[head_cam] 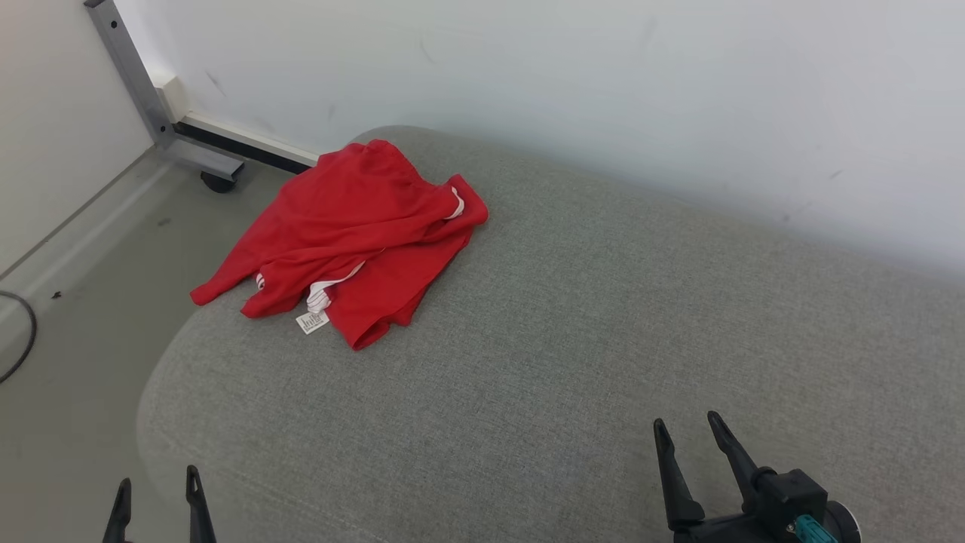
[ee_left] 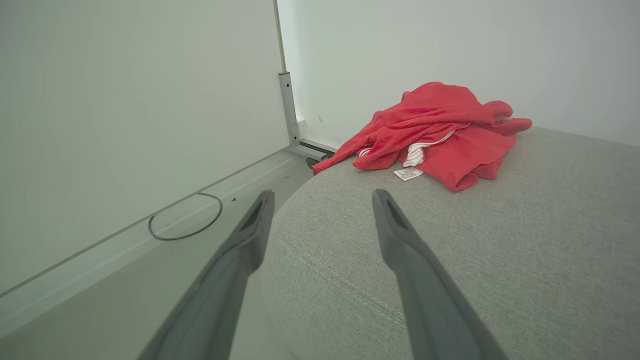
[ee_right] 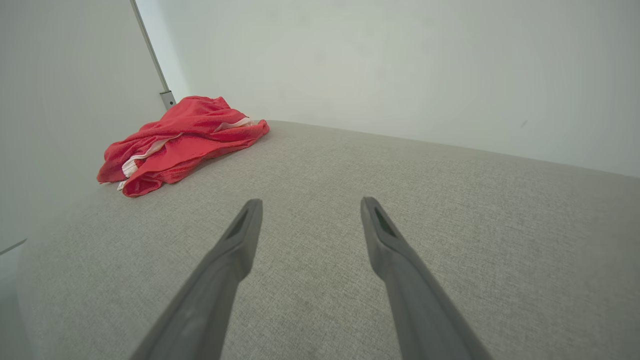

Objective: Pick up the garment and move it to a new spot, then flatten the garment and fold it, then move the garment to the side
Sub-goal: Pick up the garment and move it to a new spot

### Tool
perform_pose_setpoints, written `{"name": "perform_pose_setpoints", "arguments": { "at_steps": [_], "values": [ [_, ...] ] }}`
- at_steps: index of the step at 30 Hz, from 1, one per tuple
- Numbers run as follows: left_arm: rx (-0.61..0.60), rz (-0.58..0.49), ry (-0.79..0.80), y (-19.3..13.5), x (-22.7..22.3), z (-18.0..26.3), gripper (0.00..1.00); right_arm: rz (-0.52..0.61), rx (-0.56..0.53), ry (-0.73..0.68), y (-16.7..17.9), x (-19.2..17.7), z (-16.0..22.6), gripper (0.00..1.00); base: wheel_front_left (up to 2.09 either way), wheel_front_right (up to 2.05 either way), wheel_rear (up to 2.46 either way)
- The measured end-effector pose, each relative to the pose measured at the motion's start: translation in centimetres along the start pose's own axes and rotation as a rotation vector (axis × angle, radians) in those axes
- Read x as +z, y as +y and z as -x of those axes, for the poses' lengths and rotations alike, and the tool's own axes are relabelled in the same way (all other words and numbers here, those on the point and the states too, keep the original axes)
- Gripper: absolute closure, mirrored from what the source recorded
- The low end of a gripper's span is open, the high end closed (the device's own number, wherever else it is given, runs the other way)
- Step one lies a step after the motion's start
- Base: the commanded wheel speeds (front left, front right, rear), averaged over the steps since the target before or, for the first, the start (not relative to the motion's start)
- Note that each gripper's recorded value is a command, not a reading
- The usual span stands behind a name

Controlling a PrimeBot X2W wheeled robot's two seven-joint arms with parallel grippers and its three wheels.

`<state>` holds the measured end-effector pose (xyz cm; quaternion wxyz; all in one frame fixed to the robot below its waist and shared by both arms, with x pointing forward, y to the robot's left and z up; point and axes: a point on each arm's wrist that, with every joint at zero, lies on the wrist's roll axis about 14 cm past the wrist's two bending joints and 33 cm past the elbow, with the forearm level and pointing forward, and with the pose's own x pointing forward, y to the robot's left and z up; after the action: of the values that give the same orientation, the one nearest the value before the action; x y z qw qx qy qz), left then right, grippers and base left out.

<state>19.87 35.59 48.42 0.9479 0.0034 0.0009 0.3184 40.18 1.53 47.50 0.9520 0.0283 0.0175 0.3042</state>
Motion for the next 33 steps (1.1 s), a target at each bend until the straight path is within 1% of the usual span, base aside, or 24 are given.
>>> {"name": "perform_pose_setpoints", "arguments": {
  "at_steps": [5, 11, 13, 15, 19, 21, 26, 29, 33],
  "values": [
    [0.039, 0.002, 0.011, 0.8, -0.2, 0.3, 0.0, -0.002, 0.035, 0.008, 1.0, -0.4, -0.9, 0.0, 0.0, 0.0, 0.0],
    [0.065, 0.013, 0.015, 1.2, -0.3, 0.2, 0.0, 0.0, 0.048, 0.013, 1.3, -0.6, -1.2, 0.0, 0.0, 0.0, 0.0],
    [0.069, 0.031, 0.003, 1.0, 0.1, -0.4, 0.0, 0.0, 0.049, 0.016, 1.2, -0.8, -1.3, 0.0, 0.0, 0.0, 0.0],
    [0.061, 0.027, -0.018, 0.7, 0.9, -1.4, 0.0, 0.009, 0.048, 0.022, 1.1, -1.0, -1.3, 0.0, 0.0, 0.0, 0.0],
    [0.04, 0.031, -0.096, 0.5, 3.7, -4.3, 0.0, 0.021, 0.036, 0.016, 0.5, -1.0, -1.4, 0.0, 0.0, 0.0, 0.0],
    [0.037, 0.031, -0.138, 0.5, 5.3, -5.9, 0.0, 0.03, 0.023, 0.005, -0.1, -0.6, -1.5, 0.0, 0.0, 0.0, 0.0],
    [0.002, 0.039, -0.24, -1.0, 9.5, -10.3, 0.0, 0.064, -0.018, -0.028, -2.7, 0.3, -2.0, 0.0, 0.0, 0.0, 0.0],
    [-0.029, 0.051, -0.282, -2.5, 11.4, -13.0, 0.0, 0.076, -0.069, -0.038, -5.1, 0.4, -1.9, 0.0, 0.0, 0.0, 0.0],
    [-0.075, 0.043, -0.3, -4.7, 12.9, -16.6, 0.0, 0.076, -0.133, -0.039, -7.8, 0.1, -1.5, 0.0, 0.0, 0.0, 0.0]
  ]
}}
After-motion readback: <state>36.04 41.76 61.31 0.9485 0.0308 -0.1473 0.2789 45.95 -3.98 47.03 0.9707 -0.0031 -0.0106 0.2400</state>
